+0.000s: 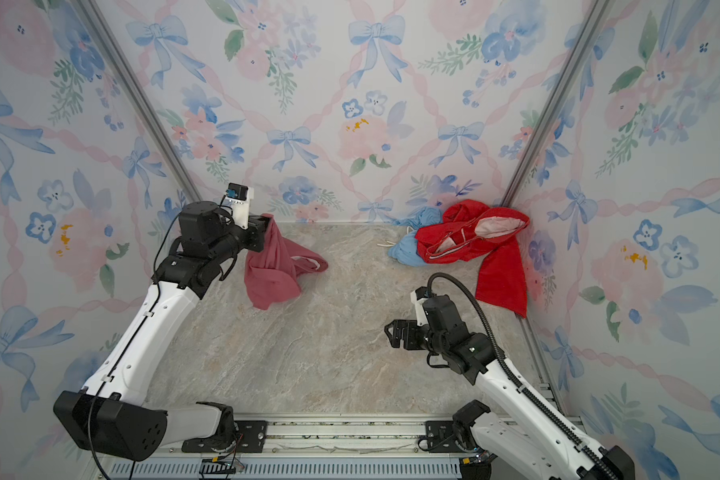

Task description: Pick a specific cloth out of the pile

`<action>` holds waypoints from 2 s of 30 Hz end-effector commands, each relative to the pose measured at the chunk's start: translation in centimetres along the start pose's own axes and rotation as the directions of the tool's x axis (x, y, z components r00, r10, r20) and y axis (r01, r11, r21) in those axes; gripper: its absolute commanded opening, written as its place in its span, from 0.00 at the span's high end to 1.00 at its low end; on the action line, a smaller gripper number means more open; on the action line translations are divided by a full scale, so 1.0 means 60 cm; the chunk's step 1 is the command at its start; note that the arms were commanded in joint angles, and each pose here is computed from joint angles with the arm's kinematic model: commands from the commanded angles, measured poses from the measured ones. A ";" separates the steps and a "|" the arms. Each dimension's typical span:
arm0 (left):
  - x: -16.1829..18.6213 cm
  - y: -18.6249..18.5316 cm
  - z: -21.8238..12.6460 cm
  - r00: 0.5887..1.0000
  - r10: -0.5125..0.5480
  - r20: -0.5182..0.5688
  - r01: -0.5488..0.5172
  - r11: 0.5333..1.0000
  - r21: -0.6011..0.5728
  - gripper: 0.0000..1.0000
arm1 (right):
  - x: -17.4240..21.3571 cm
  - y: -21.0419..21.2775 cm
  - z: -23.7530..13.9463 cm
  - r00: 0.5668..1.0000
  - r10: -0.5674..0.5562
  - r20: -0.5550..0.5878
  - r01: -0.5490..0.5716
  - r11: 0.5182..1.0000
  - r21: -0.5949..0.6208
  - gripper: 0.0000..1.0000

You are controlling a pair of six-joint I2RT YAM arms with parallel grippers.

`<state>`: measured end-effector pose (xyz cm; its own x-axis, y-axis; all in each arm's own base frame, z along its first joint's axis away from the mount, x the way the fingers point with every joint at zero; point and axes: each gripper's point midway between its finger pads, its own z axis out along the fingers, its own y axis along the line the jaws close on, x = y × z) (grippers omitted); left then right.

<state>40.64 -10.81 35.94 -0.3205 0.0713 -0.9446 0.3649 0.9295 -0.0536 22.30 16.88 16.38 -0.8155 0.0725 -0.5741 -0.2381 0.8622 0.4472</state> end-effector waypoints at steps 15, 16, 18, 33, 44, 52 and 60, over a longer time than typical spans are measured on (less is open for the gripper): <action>0.208 -0.010 0.103 0.937 -0.137 -0.322 0.142 0.990 -0.007 1.00 | -0.003 0.028 -0.014 0.999 -0.028 0.042 0.029 0.999 -0.024 0.03; 0.225 -0.006 0.099 0.930 -0.148 -0.337 0.142 0.989 -0.041 1.00 | -0.002 0.028 -0.014 0.999 -0.030 0.042 0.031 0.999 -0.023 0.03; 0.255 0.000 0.083 0.919 -0.163 -0.359 0.138 0.986 -0.094 1.00 | 0.003 0.028 -0.012 0.999 -0.034 0.035 0.035 0.999 -0.022 0.03; 0.486 0.048 -0.022 0.744 -0.425 -0.515 0.205 0.879 -0.430 0.78 | -0.011 0.076 0.033 0.996 -0.092 -0.020 0.090 0.993 -0.079 0.03; 0.404 0.003 -0.081 0.840 -0.420 -0.343 0.296 0.885 -0.360 0.02 | 0.025 0.077 0.069 0.995 -0.089 -0.055 0.084 0.993 -0.078 0.03; 0.325 -0.019 -0.022 0.874 -0.412 -0.256 0.315 0.884 -0.346 0.02 | 0.009 0.120 0.098 0.987 -0.136 -0.086 0.124 0.983 -0.137 0.03; 0.458 0.005 0.065 0.755 -0.477 -0.450 0.230 0.835 -0.500 0.02 | 0.048 0.140 0.106 0.974 -0.185 -0.132 0.164 0.975 -0.151 0.03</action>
<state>35.59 -10.80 10.97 -0.7799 -0.2141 -0.5881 -0.1539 0.9764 -0.1514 21.80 27.18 14.17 -0.8261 -0.1398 -0.5458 -0.4291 0.7840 0.4487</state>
